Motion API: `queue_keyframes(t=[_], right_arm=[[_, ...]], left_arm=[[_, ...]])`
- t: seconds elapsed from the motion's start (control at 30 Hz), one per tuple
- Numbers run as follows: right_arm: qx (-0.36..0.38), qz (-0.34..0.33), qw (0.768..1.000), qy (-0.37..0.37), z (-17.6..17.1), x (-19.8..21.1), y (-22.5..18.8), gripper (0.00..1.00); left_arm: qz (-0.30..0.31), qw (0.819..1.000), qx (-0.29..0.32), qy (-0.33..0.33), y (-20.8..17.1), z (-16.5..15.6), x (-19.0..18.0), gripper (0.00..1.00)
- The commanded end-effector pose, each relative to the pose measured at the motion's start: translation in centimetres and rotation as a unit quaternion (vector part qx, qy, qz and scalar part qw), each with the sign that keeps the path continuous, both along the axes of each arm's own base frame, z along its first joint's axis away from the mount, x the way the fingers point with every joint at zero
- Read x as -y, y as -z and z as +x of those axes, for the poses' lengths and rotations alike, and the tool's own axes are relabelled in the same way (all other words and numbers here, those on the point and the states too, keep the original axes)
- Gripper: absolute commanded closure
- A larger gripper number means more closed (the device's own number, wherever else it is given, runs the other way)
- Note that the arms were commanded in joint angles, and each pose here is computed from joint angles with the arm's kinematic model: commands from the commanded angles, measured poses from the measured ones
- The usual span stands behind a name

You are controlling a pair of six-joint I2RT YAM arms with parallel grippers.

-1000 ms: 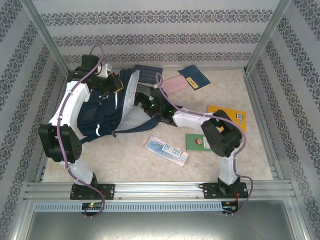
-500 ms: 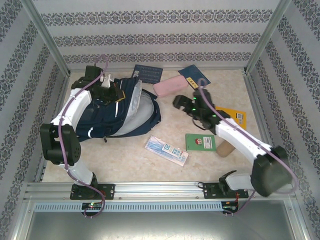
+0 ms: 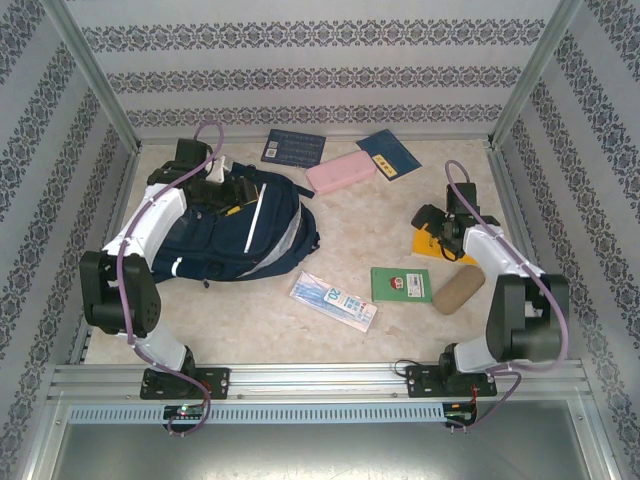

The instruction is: Pack books, pencil case, and school supplies into a backpack

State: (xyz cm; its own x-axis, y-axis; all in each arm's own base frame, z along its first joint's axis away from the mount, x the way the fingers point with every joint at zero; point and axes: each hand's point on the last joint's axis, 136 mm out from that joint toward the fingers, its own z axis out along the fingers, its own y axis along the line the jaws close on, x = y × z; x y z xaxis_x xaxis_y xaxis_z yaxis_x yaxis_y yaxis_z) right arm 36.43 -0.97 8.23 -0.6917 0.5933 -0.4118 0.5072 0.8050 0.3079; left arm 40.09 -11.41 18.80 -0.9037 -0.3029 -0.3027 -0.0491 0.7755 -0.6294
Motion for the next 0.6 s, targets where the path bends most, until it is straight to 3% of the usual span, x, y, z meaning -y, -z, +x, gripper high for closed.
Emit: queue_keyframes(t=[0.0, 0.27, 0.57], right_arm=[[-0.011, -0.003, 1.0, -0.005, 1.7, 0.5, 0.0, 0.02], [-0.071, 0.043, 0.996, -0.015, 4.4, -0.5, 3.6, 0.02], [-0.11, 0.083, 0.985, -0.101, 4.4, -7.3, 5.3, 0.02]], left_arm=[[0.001, 1.0, 0.026, 0.003, -2.1, -0.9, 0.6, 0.41], [-0.001, 0.999, 0.032, 0.011, -3.0, -2.3, 1.8, 0.3], [-0.005, 0.999, 0.025, 0.023, -2.2, -2.2, 3.7, 0.31]])
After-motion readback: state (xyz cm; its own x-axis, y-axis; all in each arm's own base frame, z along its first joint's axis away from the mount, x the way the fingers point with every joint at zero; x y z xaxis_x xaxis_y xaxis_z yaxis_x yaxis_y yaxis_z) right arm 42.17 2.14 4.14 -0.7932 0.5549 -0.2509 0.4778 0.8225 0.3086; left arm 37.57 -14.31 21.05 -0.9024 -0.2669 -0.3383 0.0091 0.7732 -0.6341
